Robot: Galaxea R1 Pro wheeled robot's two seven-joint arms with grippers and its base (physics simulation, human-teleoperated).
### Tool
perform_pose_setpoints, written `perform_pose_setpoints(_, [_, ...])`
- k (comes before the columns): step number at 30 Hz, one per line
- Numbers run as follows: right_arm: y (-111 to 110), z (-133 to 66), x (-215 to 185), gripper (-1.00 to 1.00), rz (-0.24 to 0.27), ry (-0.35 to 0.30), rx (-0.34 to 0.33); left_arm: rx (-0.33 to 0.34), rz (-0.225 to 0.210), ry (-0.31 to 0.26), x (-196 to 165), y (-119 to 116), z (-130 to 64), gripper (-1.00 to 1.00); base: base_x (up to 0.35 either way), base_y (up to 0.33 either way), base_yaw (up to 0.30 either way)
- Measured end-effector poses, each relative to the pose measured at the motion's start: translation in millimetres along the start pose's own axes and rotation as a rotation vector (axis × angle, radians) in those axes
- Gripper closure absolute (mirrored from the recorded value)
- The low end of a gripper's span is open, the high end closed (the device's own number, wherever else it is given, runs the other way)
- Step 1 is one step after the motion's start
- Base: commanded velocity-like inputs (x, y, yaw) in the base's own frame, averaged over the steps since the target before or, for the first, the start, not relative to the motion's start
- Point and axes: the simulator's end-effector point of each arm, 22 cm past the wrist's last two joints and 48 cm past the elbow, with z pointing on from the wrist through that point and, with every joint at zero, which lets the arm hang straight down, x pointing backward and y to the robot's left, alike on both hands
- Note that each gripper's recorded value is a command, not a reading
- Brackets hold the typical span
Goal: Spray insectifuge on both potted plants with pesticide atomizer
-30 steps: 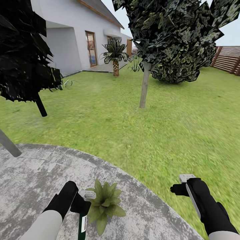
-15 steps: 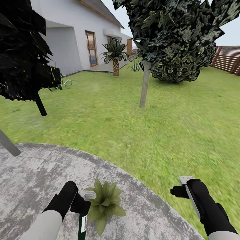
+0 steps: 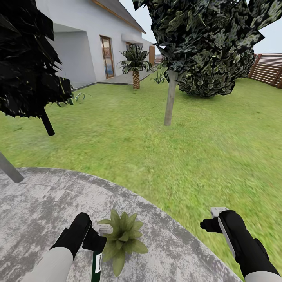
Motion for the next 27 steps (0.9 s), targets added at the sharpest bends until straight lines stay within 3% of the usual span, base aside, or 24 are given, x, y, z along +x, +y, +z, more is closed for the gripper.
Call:
perform_pose_setpoints(13, [-0.1, 0.1, 0.1, -1.00, 0.000, 0.000, 0.001, 0.000, -0.001, -0.001, -0.2, 0.2, -0.2, 1.00, 0.001, 0.000, 0.000])
perform_pose_setpoints(21, [-0.1, -0.3, 0.2, -1.00, 0.000, 0.000, 0.000, -0.001, -0.001, -0.001, 0.1, 0.2, -0.3, 1.00, 0.258, 0.000, 0.000])
perform_pose_setpoints(27, [-0.1, 0.1, 0.1, -1.00, 0.000, 0.000, 0.000, 0.002, -0.004, 0.009, 6.1, 0.0, 3.8, 1.00, 0.036, 0.000, 0.000])
